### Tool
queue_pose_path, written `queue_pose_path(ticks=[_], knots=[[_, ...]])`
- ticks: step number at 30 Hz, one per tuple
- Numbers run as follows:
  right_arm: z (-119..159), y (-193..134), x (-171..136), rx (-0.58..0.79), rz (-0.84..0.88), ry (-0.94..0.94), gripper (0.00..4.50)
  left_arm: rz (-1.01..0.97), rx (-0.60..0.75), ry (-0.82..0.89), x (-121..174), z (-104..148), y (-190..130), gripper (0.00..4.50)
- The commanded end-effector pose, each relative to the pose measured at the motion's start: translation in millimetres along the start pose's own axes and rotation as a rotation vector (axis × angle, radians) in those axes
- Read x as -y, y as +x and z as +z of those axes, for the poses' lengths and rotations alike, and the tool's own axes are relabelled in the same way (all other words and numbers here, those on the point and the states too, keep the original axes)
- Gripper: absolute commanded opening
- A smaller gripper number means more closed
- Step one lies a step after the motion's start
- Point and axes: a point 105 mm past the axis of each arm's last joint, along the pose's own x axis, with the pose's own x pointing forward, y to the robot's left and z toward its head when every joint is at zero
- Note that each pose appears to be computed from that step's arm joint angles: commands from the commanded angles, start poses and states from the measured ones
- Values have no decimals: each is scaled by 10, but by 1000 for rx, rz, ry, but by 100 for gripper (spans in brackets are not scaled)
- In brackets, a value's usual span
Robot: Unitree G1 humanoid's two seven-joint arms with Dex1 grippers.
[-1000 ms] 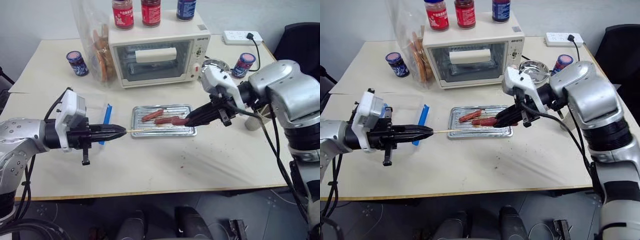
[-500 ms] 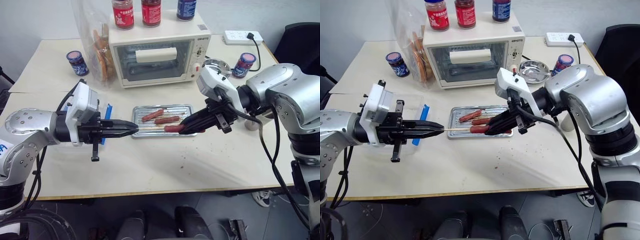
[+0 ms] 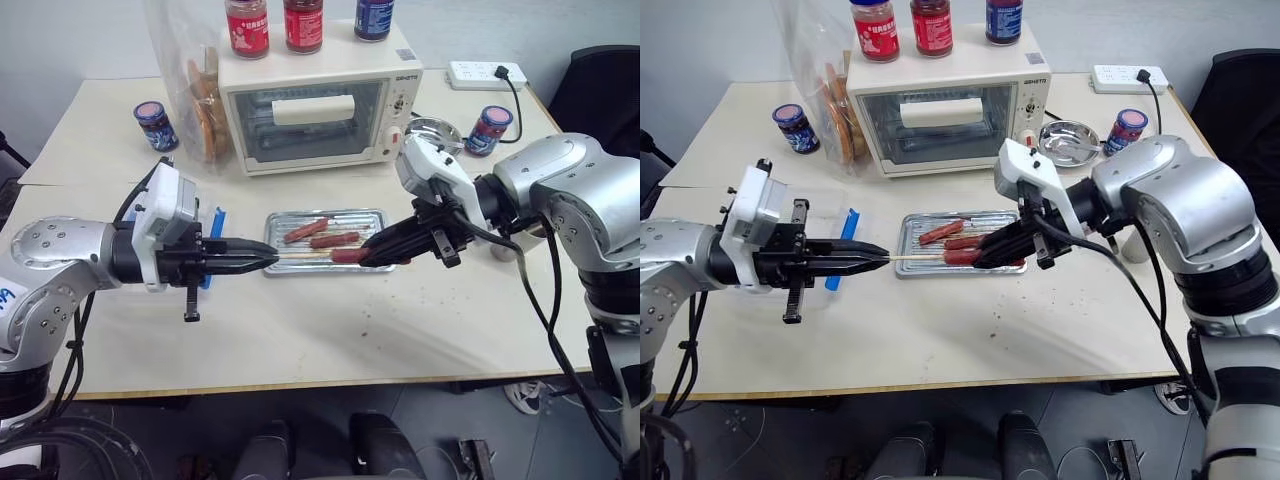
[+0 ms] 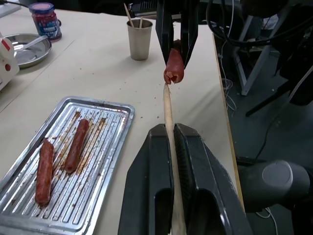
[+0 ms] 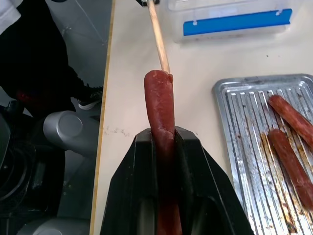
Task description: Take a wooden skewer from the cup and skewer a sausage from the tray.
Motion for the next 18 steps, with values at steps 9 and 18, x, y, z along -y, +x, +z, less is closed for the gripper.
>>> queue_pose_path(ticks=[9,18], knots=[[-1,-36,18,-10,-23,-32,23,7,7,48,-13,82,-27,0],[96,-9,-40,21,-9,-37,23,-8,9,44,-9,59,-1,0]])
